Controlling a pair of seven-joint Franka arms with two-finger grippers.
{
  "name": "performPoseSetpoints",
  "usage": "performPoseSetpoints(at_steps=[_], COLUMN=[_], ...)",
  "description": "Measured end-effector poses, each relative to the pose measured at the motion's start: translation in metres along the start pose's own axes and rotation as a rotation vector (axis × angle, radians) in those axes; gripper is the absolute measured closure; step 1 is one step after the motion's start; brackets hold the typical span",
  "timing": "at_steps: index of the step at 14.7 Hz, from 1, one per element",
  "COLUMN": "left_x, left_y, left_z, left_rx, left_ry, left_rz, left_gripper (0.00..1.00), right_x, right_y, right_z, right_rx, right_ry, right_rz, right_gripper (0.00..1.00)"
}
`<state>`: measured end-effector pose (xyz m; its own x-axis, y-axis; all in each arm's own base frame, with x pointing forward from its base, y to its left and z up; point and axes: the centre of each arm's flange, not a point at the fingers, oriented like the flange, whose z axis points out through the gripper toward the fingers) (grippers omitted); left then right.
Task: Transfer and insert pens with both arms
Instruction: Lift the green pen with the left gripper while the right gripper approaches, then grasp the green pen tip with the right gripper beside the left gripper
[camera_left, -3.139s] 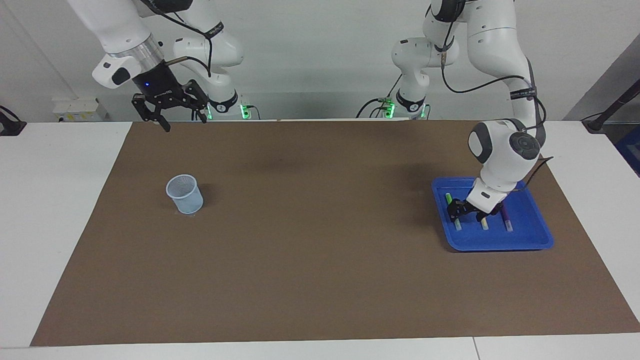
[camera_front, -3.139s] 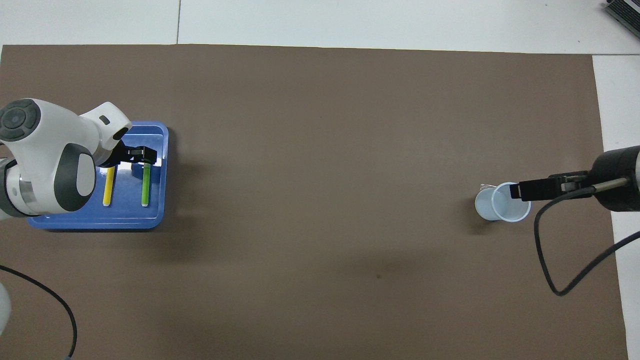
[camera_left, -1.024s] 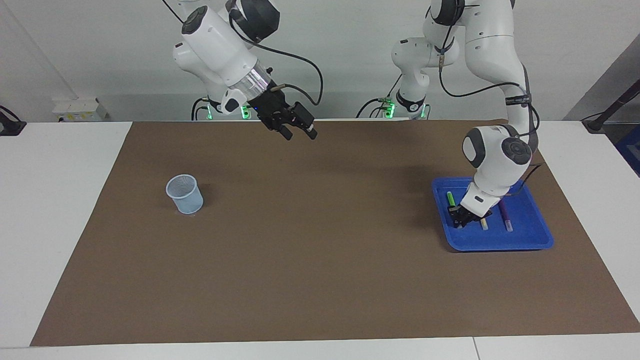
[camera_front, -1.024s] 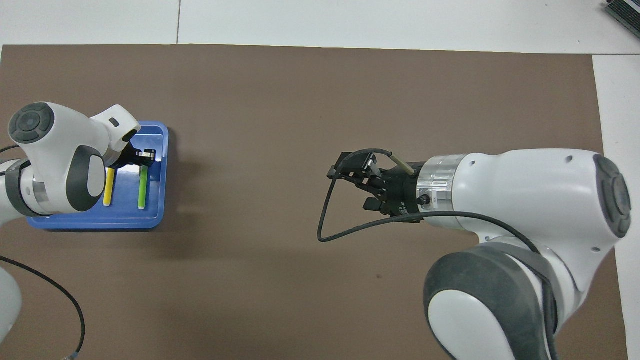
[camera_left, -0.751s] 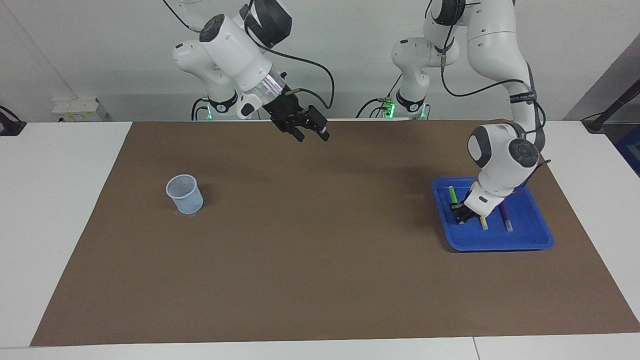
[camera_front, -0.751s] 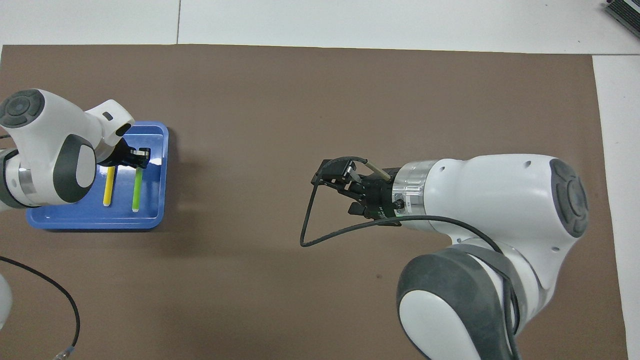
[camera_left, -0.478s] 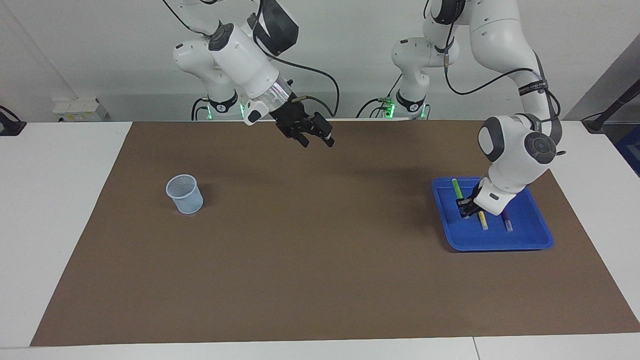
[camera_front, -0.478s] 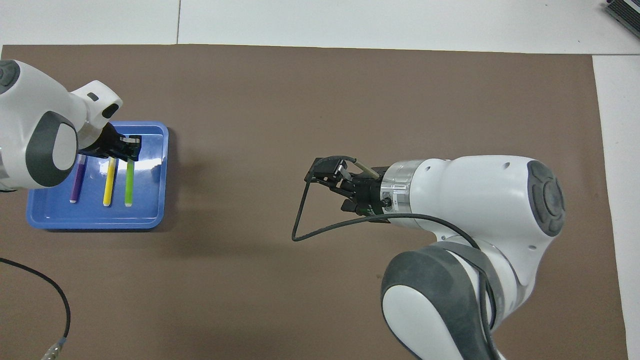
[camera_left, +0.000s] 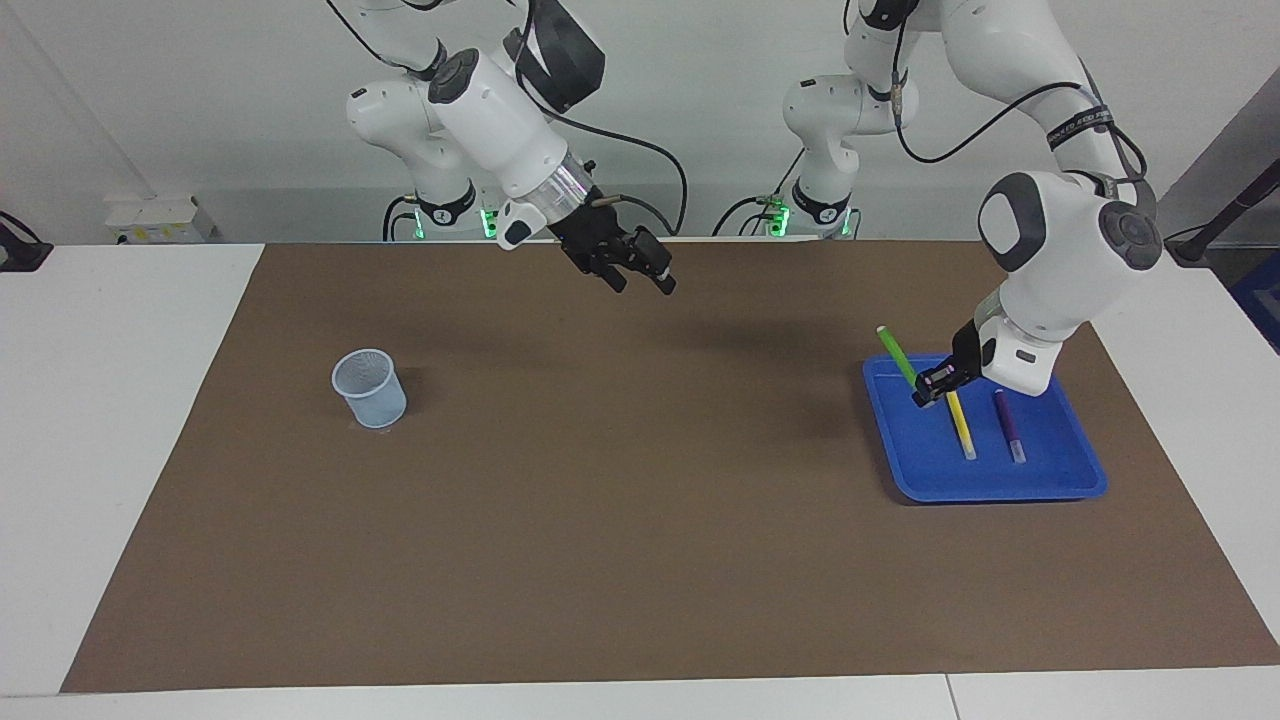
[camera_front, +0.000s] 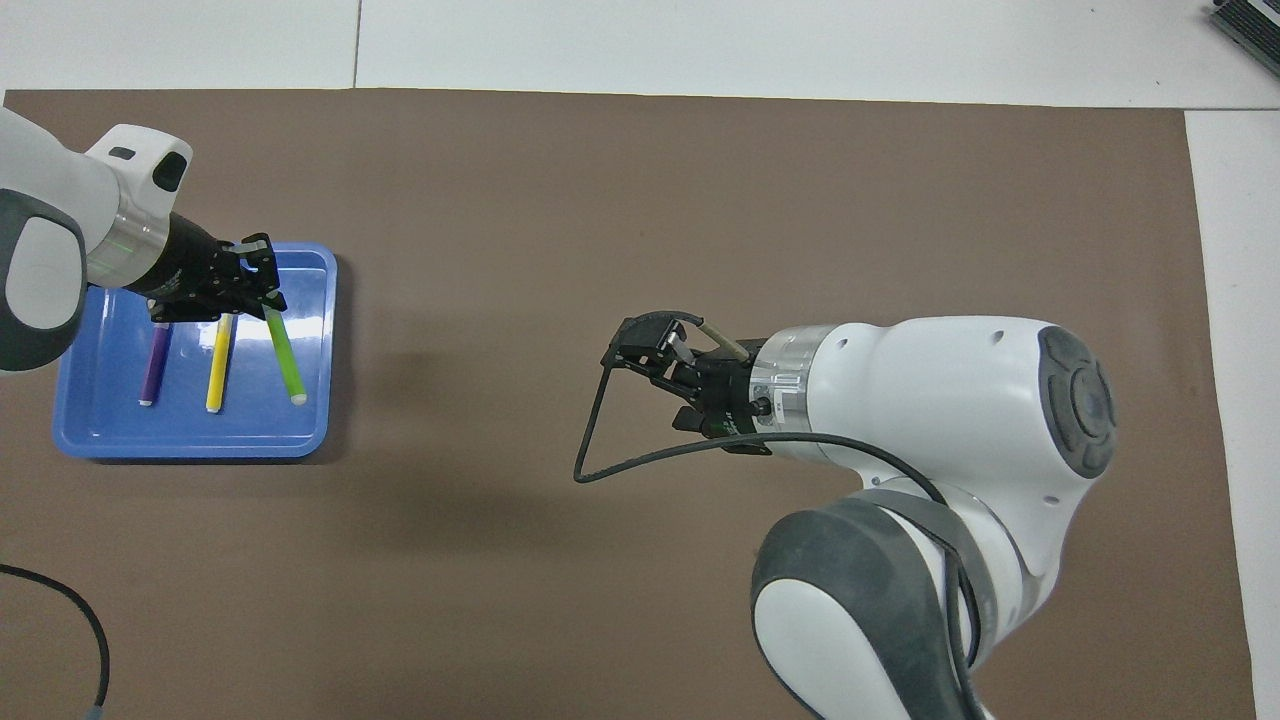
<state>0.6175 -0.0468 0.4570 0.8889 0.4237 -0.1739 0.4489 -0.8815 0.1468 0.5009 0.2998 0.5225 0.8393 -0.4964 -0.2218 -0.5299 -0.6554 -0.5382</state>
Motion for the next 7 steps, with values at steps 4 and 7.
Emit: performPoseSetpoints(at_steps=[4,7], left_x=[-0.017,-0.025], left_y=[0.011,0.015], left_z=[-0.011,-0.005], left_rx=[-0.121,-0.209], left_ry=[-0.115,-0.234], left_rz=[-0.302,-0.534], left_gripper=[0.83,0.83], right_x=[-0.001,-0.007], right_y=[0.000,-0.003], right_z=[0.001,0.003], right_rx=[0.000,0.002], right_ry=[-0.001,-0.004], right_rz=[-0.001,-0.012], right_gripper=[0.00,0.00])
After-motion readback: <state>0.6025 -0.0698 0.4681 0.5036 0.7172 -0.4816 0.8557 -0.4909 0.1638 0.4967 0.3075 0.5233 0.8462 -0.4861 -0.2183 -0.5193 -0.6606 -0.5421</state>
